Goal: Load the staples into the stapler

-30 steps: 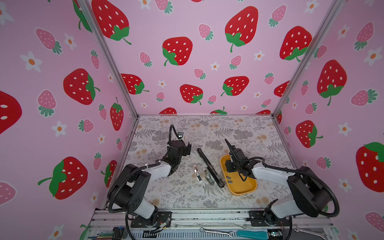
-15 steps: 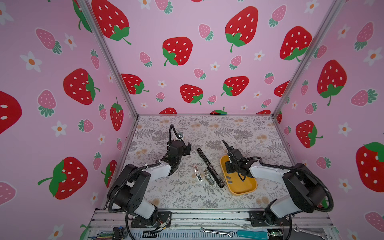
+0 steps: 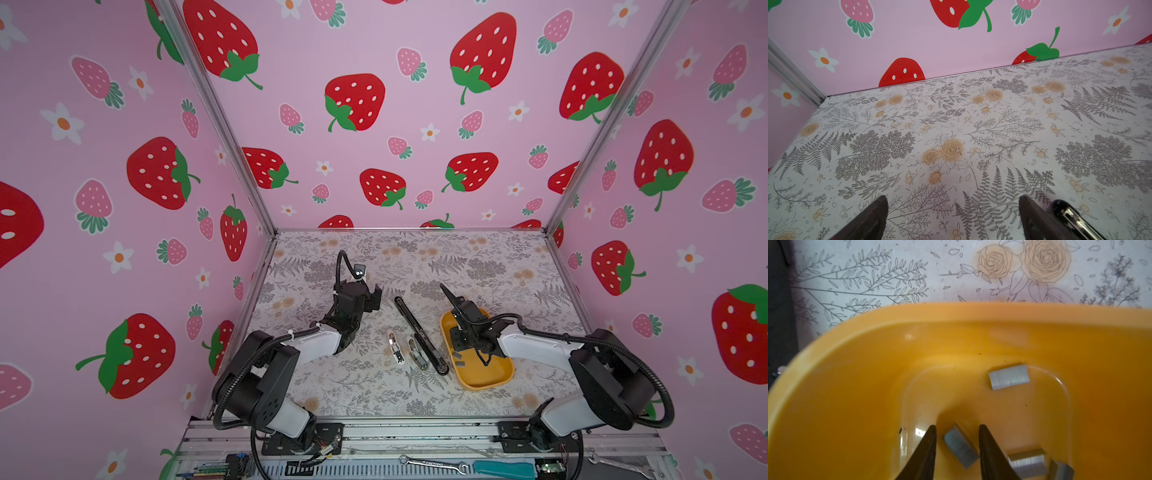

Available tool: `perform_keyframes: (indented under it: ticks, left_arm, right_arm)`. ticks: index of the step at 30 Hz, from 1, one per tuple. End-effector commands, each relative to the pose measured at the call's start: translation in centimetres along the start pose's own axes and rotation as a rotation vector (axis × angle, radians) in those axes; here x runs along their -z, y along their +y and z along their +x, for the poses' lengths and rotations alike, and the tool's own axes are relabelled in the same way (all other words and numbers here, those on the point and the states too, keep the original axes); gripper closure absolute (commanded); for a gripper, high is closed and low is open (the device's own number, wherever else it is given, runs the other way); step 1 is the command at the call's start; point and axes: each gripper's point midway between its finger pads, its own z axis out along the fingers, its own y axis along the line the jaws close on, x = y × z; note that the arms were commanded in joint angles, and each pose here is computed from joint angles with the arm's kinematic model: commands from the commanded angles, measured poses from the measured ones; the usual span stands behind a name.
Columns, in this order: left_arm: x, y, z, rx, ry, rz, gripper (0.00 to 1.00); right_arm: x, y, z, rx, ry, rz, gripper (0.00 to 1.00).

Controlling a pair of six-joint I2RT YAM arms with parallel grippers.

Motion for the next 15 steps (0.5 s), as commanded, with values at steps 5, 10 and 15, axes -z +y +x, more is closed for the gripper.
perform_keyframes:
  ticks: [5, 10, 15]
  left_arm:
    - [0.4, 0.5, -0.8, 0.017, -0.034, -0.023, 0.01]
    - [0.3, 0.5, -0.8, 0.015, -0.034, -0.024, 0.01]
    - [0.2, 0.5, -0.8, 0.014, -0.034, -0.023, 0.01]
  right_arm:
    - [-0.8, -0.8, 1.0, 0.017, 0.051, 0.062, 0.69]
    - [-0.6, -2.3, 1.3, -0.013, 0.062, 0.143, 0.76]
    - [-0.2, -2.8, 1.4, -0.030, 0.066, 0.167, 0.78]
